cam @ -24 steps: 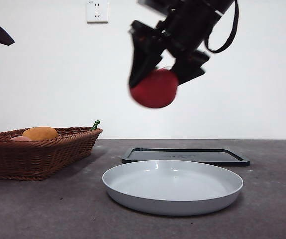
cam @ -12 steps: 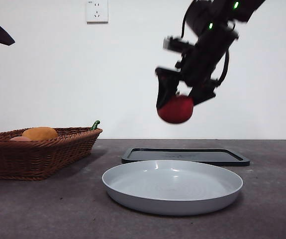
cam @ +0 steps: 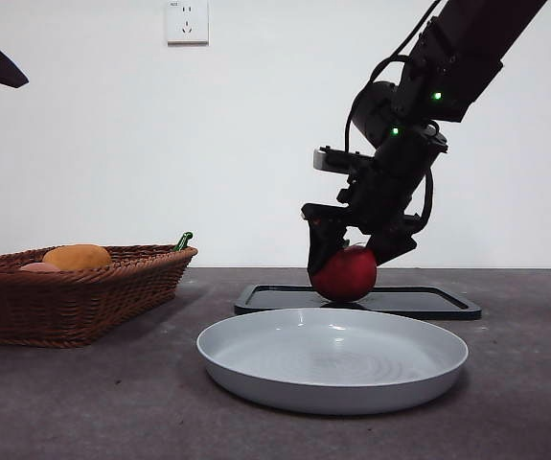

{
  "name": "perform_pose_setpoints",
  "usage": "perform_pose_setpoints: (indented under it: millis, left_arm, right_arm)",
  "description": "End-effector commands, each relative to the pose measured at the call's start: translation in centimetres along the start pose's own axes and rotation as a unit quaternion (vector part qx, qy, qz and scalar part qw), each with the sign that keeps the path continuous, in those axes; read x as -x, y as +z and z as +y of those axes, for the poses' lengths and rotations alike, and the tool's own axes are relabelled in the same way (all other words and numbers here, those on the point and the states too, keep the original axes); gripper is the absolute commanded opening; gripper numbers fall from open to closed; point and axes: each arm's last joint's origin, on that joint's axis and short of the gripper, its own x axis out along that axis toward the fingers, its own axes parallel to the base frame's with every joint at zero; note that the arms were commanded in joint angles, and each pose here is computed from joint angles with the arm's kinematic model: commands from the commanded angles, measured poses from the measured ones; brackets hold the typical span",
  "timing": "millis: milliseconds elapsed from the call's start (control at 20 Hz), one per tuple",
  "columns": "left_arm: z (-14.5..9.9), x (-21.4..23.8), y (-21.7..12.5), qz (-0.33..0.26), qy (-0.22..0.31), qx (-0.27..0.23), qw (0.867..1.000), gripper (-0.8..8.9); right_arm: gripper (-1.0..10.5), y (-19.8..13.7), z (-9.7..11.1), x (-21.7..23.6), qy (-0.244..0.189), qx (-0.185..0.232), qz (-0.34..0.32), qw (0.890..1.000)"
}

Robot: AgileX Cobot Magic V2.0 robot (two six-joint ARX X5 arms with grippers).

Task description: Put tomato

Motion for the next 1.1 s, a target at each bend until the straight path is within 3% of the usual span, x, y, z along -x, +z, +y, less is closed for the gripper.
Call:
perform_pose_setpoints:
  millis: [50,350,450,800,950,1100]
  left_arm:
    - [-0.2,0.2,0.5,-0.006,-0.003,-0.015,1.0,4.68]
    - [-0.2,0.2,0.5,-0.006,-0.003,-0.015,1.0,4.68]
    - [-0.2,0.2,0.5,-0.006,-0.003,-0.014,1.0,4.68]
    - [-0.2,0.2,0.5,-0.006,-0.003,-0.012,1.0,4.68]
    - [-0.2,0.2,0.5,-0.006,-0.003,-0.013,1.0,4.68]
    - [-0.2,0.2,0.5,-0.006,-0.003,-0.012,1.0,4.68]
  right_arm:
    - [2.2,0.3,-0.1,-0.6,0.001,0.005,-0.003,1.0]
    - [4.0,0.0,0.0,-0.6,0.007,0.002,0.009,1.0]
    - [5.3,0.0,0.1,-0.6,0.007,0.001,0.01,1.0]
    - [5.3,1.4,0.7,2.6,0.005,0.003,-0.002,1.0]
    - [5.3,2.8,1.4,6.7,0.005,0.008,-0.018,1.0]
    - [5.3,4.7,2.6,13.3,0.007,0.019,-0.08,0.997]
